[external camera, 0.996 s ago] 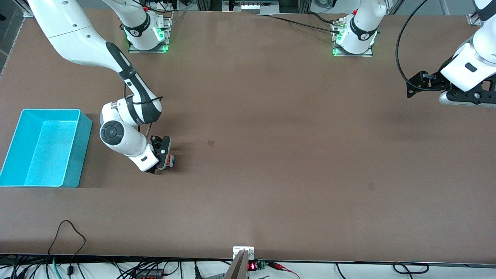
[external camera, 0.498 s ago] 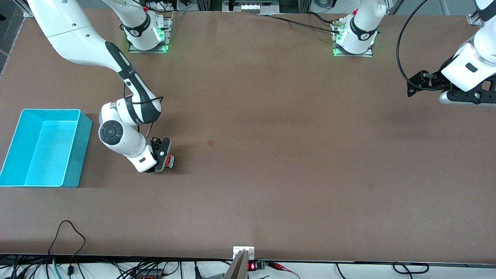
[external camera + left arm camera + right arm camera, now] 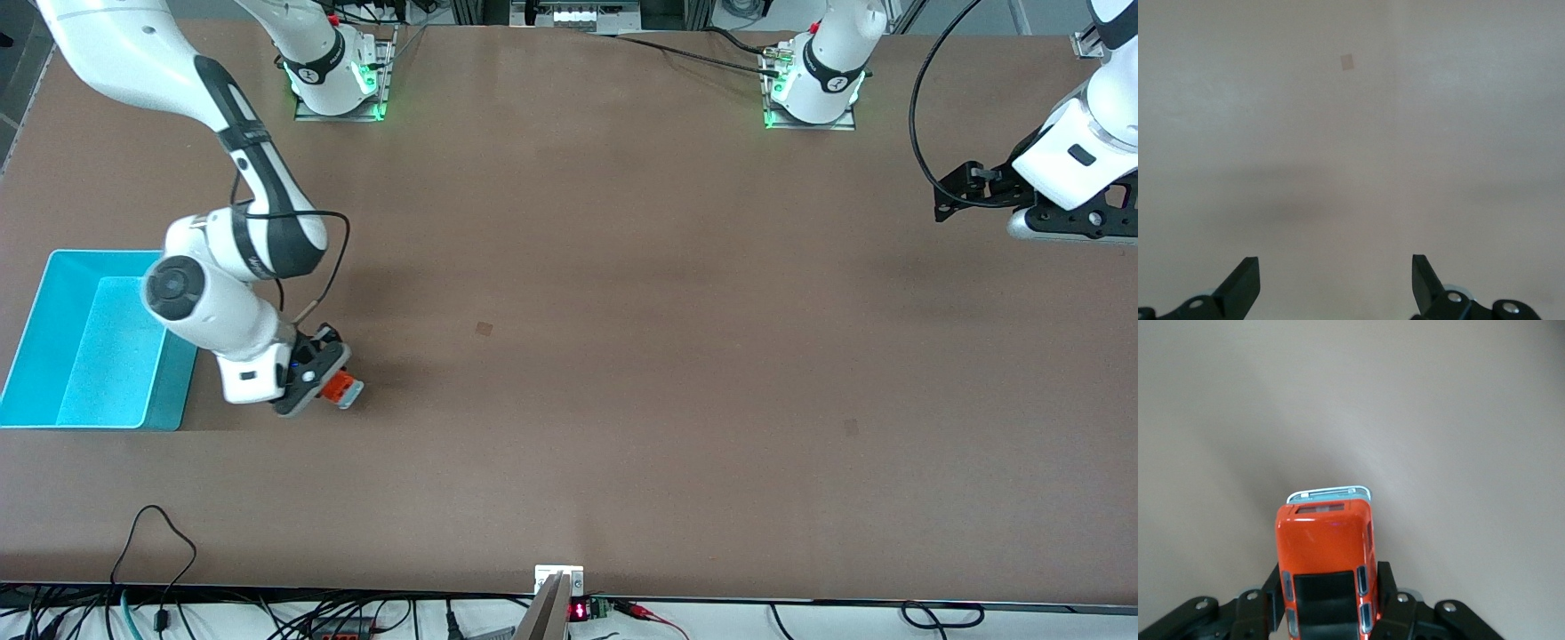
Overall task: Wind up bus and store in blue box
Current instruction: 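Lift the bus with the right gripper and carry it over the box, then lower the bus into the blue box and open the right gripper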
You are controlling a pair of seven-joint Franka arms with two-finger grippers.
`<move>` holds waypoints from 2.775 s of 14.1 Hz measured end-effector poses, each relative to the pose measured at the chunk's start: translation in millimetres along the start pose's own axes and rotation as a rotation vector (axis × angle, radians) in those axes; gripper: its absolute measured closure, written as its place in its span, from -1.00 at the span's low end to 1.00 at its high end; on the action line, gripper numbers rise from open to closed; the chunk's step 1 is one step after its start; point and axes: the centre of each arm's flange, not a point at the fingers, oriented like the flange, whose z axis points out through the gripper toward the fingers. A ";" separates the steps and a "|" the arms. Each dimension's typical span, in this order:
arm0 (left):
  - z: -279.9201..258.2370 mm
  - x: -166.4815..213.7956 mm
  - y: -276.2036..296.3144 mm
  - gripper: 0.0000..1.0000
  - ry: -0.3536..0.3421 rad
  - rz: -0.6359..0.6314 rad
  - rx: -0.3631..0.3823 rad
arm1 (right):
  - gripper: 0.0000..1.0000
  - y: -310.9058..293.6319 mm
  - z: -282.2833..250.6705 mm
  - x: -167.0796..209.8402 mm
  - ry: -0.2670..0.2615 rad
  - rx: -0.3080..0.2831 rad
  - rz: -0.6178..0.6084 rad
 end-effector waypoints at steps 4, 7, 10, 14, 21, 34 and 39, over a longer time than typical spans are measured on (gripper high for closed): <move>0.6 -0.7 -2.7 -1.00 -0.006 -0.005 -0.001 | -0.12 76.1 -19.1 -79.0 -0.051 -0.029 0.236; 1.9 -2.3 -3.3 -1.00 -0.021 -0.006 -0.001 | -0.12 134.1 -26.7 -150.2 -0.082 -0.075 0.374; 1.4 -2.3 -3.3 -1.00 -0.020 -0.006 -0.001 | -0.12 166.2 -39.1 -199.9 -0.057 -0.068 0.489; -0.7 -2.1 -3.4 -1.00 -0.016 -0.006 -0.001 | -0.12 189.7 -36.0 -256.1 -0.079 -0.063 0.592; -0.8 -1.9 -4.8 -1.00 -0.015 -0.009 -0.001 | -0.12 194.4 31.9 -297.1 -0.110 0.019 0.714; -0.6 -1.9 -6.3 -1.00 -0.016 -0.012 -0.001 | -0.22 198.8 83.9 -339.9 -0.148 0.057 0.792; -0.6 -1.9 -6.3 -1.00 -0.016 -0.012 -0.001 | -1.00 201.9 81.0 -342.9 -0.142 0.051 0.798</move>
